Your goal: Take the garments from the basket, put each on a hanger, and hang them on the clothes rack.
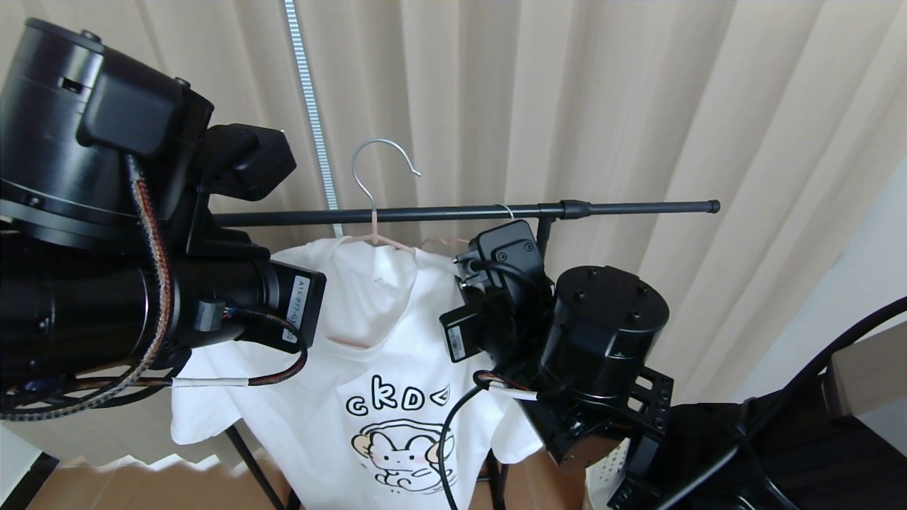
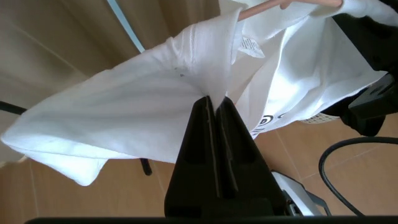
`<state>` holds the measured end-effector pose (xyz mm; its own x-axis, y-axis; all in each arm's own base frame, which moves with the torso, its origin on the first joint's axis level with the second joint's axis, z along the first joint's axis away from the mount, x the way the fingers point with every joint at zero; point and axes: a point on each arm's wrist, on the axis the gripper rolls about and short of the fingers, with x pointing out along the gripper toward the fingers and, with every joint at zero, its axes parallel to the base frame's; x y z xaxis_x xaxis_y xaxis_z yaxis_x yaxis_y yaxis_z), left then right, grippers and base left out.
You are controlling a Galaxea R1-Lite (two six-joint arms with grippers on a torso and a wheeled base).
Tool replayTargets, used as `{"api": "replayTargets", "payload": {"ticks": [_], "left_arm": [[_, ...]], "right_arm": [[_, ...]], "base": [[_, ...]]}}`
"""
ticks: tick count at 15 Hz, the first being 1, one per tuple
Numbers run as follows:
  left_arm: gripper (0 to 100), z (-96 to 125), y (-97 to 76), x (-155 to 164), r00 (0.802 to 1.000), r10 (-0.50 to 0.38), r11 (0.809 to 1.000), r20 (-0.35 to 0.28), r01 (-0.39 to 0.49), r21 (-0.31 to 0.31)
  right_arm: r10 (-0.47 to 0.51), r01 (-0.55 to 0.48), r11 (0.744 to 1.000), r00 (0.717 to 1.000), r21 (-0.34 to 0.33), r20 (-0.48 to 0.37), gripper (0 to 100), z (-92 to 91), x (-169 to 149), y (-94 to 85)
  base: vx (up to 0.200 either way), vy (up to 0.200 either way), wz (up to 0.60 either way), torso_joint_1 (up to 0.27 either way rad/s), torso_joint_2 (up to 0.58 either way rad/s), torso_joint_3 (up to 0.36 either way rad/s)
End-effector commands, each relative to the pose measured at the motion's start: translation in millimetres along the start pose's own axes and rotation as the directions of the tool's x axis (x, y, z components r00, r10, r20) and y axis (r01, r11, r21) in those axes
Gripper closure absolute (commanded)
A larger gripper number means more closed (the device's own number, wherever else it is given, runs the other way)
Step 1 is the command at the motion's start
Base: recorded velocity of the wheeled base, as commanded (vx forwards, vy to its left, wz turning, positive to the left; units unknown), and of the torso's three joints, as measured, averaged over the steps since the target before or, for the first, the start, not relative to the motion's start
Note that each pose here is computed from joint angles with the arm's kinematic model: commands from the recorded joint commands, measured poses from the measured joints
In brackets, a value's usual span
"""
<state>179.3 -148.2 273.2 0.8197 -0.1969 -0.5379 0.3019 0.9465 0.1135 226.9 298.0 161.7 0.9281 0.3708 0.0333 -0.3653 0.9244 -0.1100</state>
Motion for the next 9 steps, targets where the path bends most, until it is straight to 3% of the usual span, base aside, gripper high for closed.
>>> {"api": "replayTargets", "payload": {"ticks": [1,9], "left_arm": [[100,-1,-0.8,1,1.0,-0.001,1.0,-0.003,0.001,0.002],[100,3,-6.5,12,1.0,-0.004,1.0,0.028,0.005,-0.019]], "right_arm": [[0.001,-0.001,1.0,1.0,0.009,0.007,100,2.7,-1,-0.7],[0.016,-0.017,0.999,1.0,0.028,0.018,100,4.9,-3,1.1]], "base": [[0.0,0.0,0.0,0.0,0.0,0.0],[0.0,0.0,0.0,0.0,0.0,0.0]]}}
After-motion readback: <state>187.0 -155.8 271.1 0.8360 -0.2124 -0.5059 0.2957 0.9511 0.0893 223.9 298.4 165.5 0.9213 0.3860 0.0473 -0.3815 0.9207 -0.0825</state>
